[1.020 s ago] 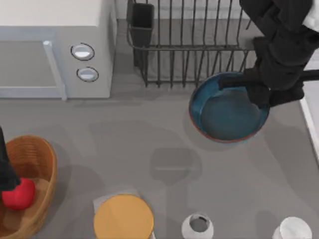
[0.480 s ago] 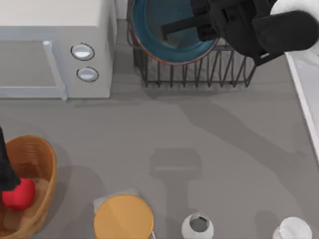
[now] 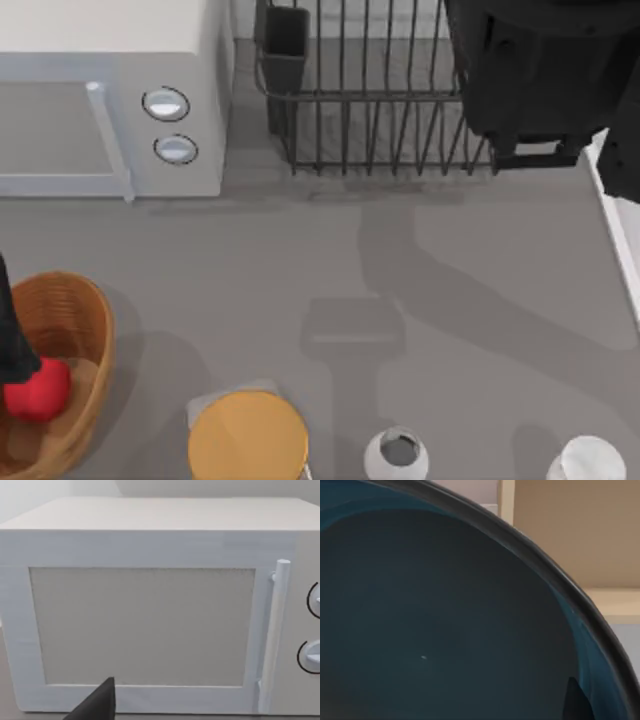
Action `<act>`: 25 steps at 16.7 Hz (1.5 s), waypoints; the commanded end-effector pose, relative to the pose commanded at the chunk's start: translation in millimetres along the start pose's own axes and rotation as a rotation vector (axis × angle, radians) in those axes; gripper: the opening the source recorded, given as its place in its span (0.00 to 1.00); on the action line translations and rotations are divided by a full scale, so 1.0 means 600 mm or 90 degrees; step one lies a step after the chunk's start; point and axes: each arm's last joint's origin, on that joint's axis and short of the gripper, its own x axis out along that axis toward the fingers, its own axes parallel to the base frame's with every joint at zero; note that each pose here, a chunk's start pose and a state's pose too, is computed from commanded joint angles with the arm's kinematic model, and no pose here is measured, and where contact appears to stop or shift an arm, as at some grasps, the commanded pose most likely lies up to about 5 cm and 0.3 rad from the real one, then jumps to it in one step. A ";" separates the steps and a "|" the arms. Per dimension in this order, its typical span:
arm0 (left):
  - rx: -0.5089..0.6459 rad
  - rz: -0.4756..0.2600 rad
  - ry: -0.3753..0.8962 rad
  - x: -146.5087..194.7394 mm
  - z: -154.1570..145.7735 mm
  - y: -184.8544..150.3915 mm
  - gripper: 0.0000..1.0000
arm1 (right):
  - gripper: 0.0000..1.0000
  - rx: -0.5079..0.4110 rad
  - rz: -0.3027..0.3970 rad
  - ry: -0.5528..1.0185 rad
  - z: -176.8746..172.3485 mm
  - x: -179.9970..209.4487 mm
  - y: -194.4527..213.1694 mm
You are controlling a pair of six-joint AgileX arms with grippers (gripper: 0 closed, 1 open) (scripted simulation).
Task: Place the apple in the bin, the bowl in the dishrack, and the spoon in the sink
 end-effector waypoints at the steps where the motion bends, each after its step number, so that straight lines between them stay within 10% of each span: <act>1: 0.000 0.000 0.000 0.000 0.000 0.000 1.00 | 0.00 0.006 -0.002 -0.007 0.004 -0.008 0.001; 10: 0.000 0.000 0.000 0.000 0.000 0.000 1.00 | 0.00 0.007 -0.003 -0.008 -0.021 0.029 0.022; 19: 0.000 0.000 0.000 0.000 0.000 0.000 1.00 | 0.00 0.013 -0.003 -0.016 -0.261 0.280 0.036; 25: 0.000 0.000 0.000 0.000 0.000 0.000 1.00 | 0.00 0.008 -0.002 -0.010 -0.323 0.328 0.005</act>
